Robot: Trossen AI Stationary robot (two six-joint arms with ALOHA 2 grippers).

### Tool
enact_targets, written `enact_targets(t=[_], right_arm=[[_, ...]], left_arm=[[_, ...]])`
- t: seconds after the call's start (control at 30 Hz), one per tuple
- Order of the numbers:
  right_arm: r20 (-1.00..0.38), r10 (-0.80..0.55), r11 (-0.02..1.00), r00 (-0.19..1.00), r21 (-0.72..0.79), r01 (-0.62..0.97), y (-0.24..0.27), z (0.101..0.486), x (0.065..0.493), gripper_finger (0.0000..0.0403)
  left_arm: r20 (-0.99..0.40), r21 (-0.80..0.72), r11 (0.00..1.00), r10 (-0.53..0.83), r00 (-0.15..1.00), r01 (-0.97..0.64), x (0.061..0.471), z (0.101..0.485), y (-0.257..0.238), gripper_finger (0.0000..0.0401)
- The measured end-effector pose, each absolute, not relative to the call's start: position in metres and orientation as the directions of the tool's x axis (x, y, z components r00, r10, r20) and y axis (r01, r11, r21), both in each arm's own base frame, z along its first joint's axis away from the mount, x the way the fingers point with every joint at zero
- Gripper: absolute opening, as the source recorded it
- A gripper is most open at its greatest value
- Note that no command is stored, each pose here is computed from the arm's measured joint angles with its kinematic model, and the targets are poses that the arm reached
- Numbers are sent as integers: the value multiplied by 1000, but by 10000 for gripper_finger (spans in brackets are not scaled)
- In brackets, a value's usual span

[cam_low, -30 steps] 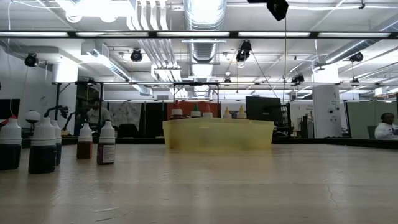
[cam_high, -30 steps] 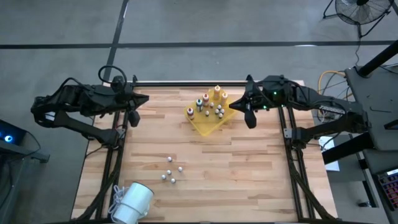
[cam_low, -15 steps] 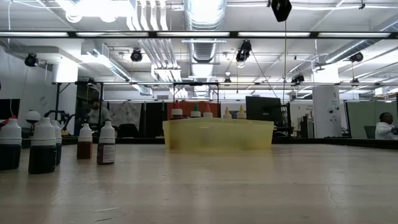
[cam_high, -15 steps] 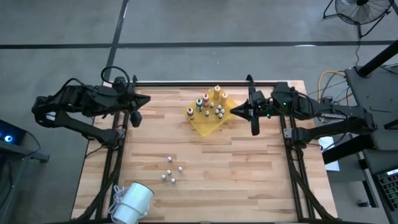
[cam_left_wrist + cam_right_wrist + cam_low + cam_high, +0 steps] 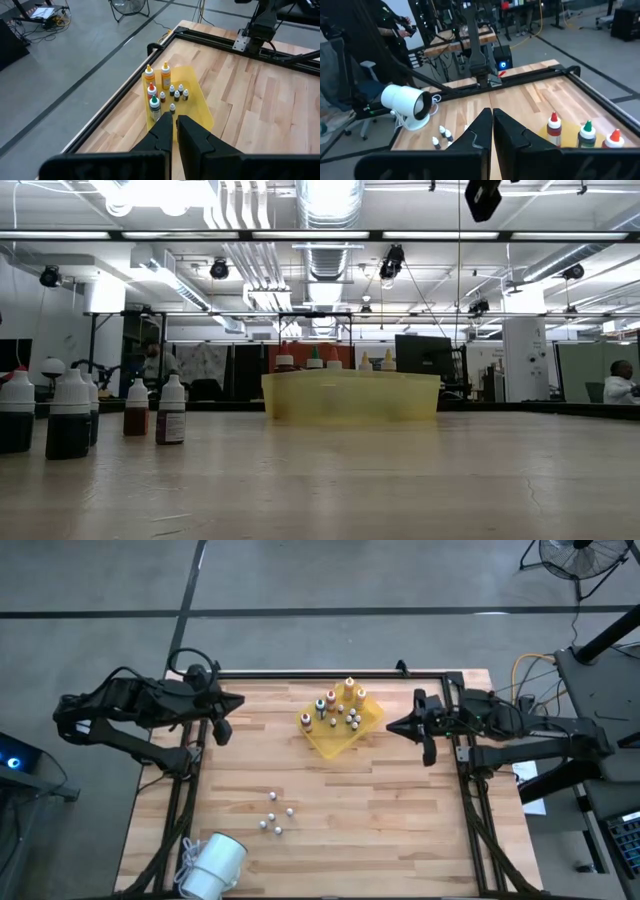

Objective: Pick & Place food coloring
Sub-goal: Put the small orange food coloring bottle into the yellow bin

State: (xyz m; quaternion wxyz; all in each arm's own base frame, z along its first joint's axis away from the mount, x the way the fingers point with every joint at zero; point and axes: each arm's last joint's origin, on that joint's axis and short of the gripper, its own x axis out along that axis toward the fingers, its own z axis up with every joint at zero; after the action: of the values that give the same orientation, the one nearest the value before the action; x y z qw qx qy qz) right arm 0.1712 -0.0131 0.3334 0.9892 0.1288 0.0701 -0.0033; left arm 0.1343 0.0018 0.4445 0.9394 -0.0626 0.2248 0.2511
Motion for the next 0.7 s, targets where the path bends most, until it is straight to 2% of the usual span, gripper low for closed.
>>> enact_targets(t=[0.3,0.7], right_arm=[[-89,10,983,996,183,6,-11,337,155,9],[-18,10,983,1000,182,-7,-10,319,138,9]], left_arm=[[-467,-15,861,444,765,-509,136,440,2,0],[-467,-21,859,444,764,-512,137,440,2,0]])
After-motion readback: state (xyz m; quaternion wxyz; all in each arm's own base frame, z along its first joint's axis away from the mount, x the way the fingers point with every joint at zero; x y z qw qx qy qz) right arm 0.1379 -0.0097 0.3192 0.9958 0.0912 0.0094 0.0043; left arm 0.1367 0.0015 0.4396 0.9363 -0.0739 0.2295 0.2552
